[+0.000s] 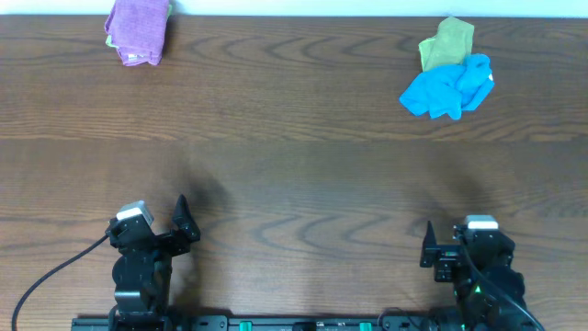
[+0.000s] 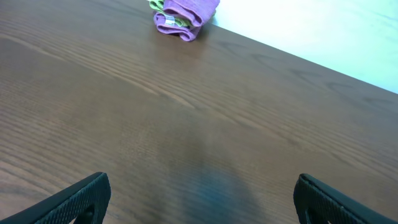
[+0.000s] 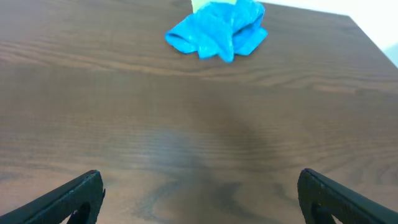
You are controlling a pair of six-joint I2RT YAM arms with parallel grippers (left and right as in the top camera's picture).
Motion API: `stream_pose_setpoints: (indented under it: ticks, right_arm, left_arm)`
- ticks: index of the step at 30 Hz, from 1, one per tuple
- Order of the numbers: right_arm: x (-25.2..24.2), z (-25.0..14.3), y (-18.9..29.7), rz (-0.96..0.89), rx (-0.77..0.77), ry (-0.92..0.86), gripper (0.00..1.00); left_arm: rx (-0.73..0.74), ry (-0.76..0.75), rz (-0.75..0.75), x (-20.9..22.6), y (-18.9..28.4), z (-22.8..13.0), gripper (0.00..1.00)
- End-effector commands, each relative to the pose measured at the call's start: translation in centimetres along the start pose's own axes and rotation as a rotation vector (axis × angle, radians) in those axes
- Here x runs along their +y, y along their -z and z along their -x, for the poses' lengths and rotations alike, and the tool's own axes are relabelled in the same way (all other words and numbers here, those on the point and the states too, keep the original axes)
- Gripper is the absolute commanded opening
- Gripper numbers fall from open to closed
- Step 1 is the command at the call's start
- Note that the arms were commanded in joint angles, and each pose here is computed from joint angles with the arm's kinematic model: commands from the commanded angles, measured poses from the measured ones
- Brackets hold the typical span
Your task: Fold the cloth
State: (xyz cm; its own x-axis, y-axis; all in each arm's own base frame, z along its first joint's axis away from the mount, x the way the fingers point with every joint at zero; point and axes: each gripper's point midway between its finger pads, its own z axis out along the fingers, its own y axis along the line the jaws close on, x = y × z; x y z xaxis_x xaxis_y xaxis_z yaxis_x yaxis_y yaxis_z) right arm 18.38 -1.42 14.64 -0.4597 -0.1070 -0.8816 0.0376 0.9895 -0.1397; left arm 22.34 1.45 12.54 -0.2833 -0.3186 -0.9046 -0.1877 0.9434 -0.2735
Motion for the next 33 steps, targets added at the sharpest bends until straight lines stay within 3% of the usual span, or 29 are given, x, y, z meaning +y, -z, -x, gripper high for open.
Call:
stream_pose_setpoints:
  ticks: [1, 15, 33]
  right_arm:
    - [-0.1, -0.7, -0.3, -0.008, 0.018, 0.011, 0.99]
    - [2.5, -6.6, -3.3, 0.099, 0.159, 0.025, 0.99]
    - [2.5, -6.5, -3.4, 0.099, 0.154, 0.025, 0.99]
  left_arm:
    - [0.014, 0.01, 0.009, 0.3, -0.3, -0.8, 0.95]
    - [0.014, 0.01, 0.009, 0.3, -0.3, -0.8, 0.95]
    - [0.014, 0.01, 0.009, 0.3, -0.3, -0.8, 0.95]
